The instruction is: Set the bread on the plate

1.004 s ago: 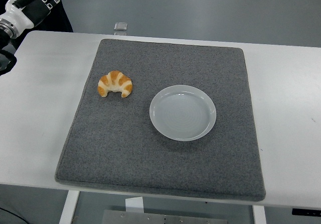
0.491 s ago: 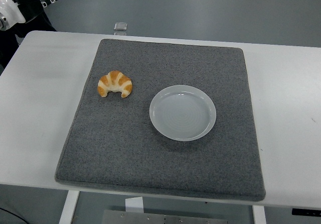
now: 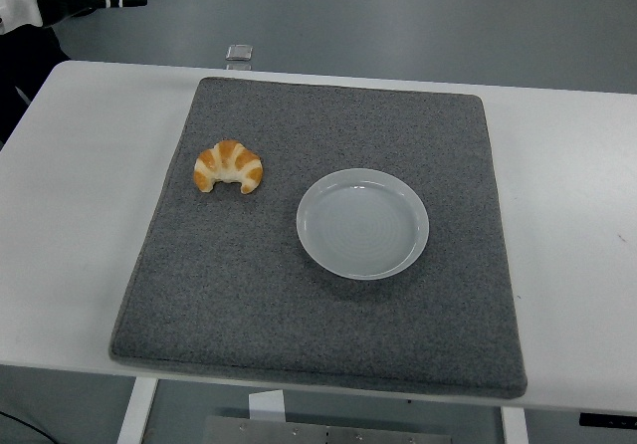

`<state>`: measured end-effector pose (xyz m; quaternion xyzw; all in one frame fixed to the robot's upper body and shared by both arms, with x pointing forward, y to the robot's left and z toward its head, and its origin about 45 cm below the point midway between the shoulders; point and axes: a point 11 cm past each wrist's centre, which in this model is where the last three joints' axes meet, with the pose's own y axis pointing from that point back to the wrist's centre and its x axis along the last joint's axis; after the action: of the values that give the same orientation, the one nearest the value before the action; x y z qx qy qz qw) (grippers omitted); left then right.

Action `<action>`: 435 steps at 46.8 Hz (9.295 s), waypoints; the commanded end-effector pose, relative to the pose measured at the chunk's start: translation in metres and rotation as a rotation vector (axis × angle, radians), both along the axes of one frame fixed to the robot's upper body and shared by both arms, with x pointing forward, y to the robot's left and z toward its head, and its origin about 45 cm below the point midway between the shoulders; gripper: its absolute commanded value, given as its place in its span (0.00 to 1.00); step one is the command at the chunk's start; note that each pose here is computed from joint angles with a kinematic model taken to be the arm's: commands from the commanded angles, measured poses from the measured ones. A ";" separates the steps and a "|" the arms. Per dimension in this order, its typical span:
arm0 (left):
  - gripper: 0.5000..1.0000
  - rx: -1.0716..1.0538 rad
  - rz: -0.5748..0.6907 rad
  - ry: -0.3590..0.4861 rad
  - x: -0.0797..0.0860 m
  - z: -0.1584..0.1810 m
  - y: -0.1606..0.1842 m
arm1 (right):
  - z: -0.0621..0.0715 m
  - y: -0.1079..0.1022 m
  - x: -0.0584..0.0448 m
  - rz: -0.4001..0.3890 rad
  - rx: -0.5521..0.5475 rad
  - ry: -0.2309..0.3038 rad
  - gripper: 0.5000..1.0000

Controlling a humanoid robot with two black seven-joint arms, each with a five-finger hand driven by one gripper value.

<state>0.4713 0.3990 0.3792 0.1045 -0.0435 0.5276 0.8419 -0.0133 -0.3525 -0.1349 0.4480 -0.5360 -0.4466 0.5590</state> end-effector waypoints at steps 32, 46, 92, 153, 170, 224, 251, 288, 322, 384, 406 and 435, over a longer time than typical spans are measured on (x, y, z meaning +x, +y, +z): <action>1.00 0.618 -0.188 -0.144 -0.037 -0.052 -0.070 | 0.000 0.000 0.001 0.000 0.000 -0.001 0.90; 1.00 0.800 -0.187 -0.206 -0.041 -0.104 -0.092 | 0.000 0.000 0.000 0.000 0.000 0.001 0.90; 0.99 0.895 -0.226 -0.179 -0.043 -0.167 -0.119 | 0.000 0.000 0.000 0.000 0.000 0.001 0.90; 0.00 0.911 -0.204 -0.415 -0.013 -0.065 -0.104 | 0.000 0.000 0.000 0.000 0.000 0.001 0.90; 0.00 0.929 -0.216 -0.496 0.002 0.019 -0.110 | 0.000 0.000 0.001 0.000 0.000 -0.001 0.90; 0.00 0.778 -0.549 -0.629 -0.020 0.027 -0.266 | 0.000 0.000 0.000 0.000 0.000 0.001 0.90; 0.00 0.839 -0.683 -0.555 -0.042 -0.062 -0.292 | 0.000 0.000 0.001 0.000 0.000 -0.001 0.90; 0.00 0.883 -0.719 -0.457 -0.057 -0.143 -0.291 | 0.000 0.000 0.001 0.000 0.000 -0.001 0.90; 0.05 0.897 -0.741 -0.427 -0.062 -0.162 -0.294 | 0.000 0.000 0.001 0.000 0.000 -0.001 0.90; 1.00 0.242 -0.395 -0.181 -0.009 -0.059 -0.215 | 0.000 0.000 0.000 0.000 0.000 0.001 0.90; 1.00 -0.154 -0.215 -0.038 0.021 -0.041 -0.137 | 0.000 0.000 0.000 0.000 0.000 0.001 0.90; 1.00 -0.546 -0.014 0.192 0.026 -0.064 -0.060 | 0.000 0.000 0.001 0.000 0.000 -0.001 0.90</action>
<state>0.4974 0.3351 0.3194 -0.0611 0.1548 0.4969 0.8517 -0.0137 -0.3525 -0.1349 0.4478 -0.5359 -0.4468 0.5592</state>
